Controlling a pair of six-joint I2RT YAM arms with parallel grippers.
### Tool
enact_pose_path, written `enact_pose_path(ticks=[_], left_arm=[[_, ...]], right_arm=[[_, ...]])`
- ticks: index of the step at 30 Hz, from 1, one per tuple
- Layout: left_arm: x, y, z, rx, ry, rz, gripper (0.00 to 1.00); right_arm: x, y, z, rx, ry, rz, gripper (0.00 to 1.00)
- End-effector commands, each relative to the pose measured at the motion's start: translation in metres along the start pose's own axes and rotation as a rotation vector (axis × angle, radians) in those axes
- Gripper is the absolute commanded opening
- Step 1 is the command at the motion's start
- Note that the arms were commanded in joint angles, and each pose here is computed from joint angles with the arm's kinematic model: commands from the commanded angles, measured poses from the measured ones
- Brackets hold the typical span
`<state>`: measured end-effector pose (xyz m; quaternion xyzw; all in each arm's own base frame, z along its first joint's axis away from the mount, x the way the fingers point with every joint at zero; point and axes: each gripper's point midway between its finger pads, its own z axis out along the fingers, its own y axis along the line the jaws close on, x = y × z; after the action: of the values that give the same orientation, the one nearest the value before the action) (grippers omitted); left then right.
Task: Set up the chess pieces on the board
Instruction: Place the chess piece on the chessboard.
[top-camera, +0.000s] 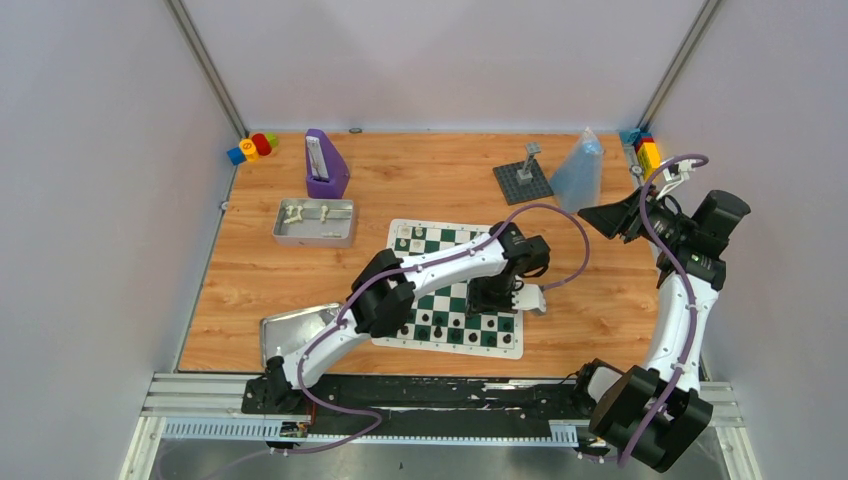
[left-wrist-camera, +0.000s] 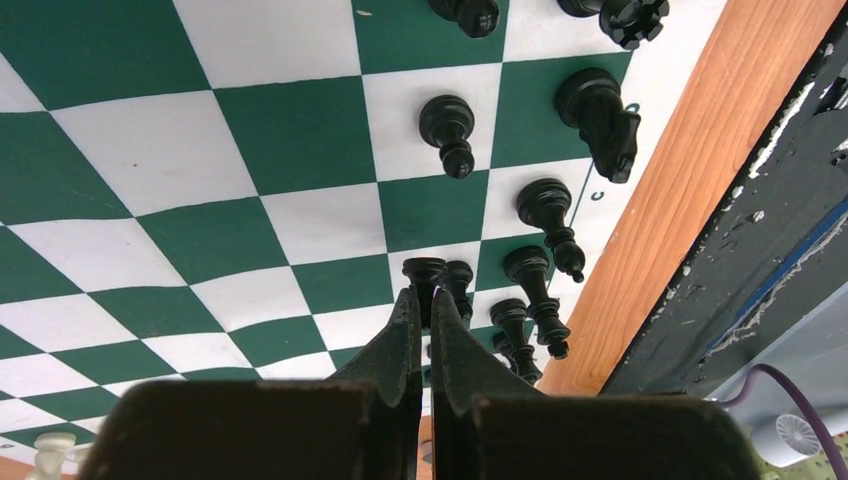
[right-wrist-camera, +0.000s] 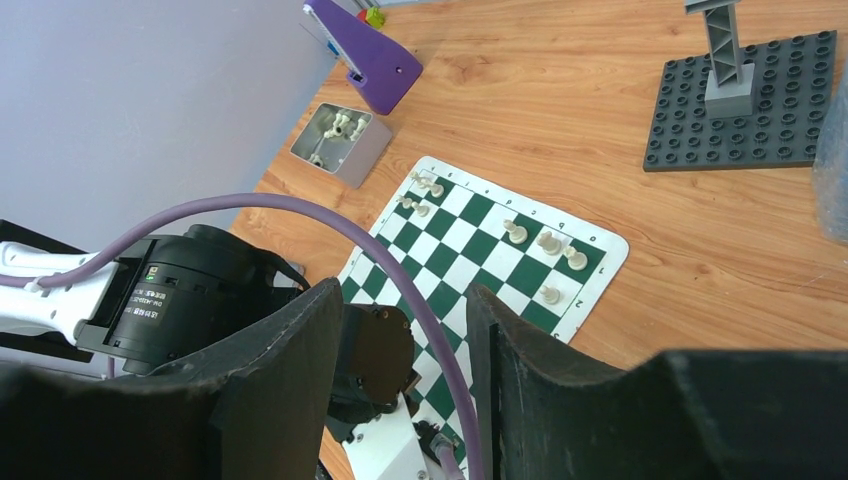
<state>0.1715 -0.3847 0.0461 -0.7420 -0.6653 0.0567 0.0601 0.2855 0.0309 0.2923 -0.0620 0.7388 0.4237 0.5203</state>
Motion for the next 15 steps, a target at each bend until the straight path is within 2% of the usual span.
enact_pose_path(ticks=[1, 15], left_arm=[[-0.0041, -0.0083, 0.0009, 0.012, 0.014, 0.002, 0.01], [-0.0104, -0.0094, 0.0044, 0.007, 0.014, -0.003, 0.02]], right_arm=[[-0.0007, 0.005, -0.0016, -0.024, -0.001, -0.049, 0.5], [0.0009, 0.006, -0.0017, -0.035, 0.003, -0.047, 0.5]])
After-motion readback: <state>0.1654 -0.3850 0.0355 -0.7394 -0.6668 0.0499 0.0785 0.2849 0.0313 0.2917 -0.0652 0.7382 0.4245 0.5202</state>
